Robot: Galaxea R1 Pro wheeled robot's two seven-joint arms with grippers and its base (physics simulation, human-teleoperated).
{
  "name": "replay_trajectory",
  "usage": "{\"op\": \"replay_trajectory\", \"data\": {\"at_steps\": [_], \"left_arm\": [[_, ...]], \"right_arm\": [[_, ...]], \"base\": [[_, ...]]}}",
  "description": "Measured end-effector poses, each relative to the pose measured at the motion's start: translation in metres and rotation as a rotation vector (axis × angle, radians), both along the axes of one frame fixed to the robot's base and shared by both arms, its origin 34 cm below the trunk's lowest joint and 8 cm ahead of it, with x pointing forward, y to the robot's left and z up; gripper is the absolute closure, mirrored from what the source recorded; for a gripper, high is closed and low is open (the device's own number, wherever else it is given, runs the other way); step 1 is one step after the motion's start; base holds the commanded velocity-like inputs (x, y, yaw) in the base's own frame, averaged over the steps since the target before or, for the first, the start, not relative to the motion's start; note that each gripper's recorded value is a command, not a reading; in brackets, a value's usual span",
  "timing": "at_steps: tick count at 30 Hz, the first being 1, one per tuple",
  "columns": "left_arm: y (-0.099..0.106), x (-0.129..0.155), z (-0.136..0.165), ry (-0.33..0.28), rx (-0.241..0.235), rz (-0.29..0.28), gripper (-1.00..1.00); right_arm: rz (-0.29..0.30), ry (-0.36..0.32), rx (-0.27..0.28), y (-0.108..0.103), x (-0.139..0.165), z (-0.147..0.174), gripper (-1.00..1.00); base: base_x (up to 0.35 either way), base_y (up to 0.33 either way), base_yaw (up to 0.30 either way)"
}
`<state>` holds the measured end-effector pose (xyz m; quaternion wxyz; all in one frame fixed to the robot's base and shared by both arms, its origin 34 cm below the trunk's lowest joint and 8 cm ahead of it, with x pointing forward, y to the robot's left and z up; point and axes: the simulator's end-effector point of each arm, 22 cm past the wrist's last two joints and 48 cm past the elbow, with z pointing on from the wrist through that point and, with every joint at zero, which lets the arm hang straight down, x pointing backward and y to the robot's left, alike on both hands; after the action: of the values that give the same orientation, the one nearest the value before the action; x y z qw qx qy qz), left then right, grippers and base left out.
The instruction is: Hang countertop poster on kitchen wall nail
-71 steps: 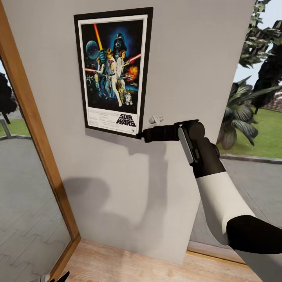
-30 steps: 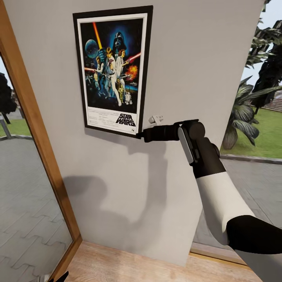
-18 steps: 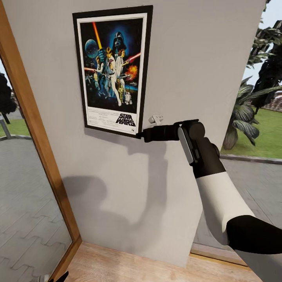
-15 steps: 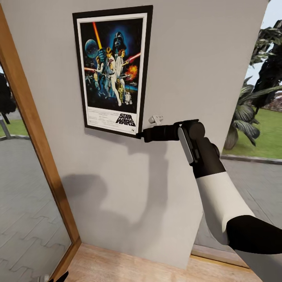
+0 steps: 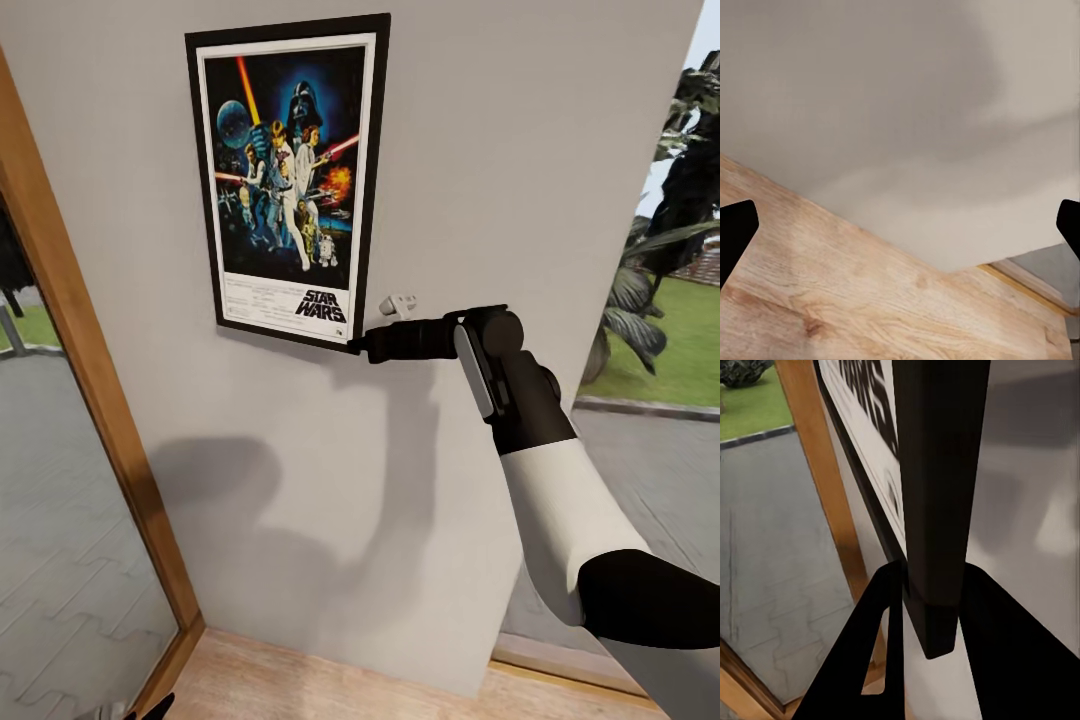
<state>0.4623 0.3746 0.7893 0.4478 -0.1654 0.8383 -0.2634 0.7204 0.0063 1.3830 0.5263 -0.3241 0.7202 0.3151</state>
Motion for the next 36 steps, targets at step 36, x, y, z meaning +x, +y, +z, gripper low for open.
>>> {"op": "replay_trajectory", "data": {"at_steps": [36], "left_arm": [[0.006,0.000,0.001,0.000,0.009,0.002,-1.00]], "right_arm": [[0.040,-0.085,-0.033,0.017,-0.003,-0.009,1.00]], "base": [[0.002,0.000,0.000]]}}
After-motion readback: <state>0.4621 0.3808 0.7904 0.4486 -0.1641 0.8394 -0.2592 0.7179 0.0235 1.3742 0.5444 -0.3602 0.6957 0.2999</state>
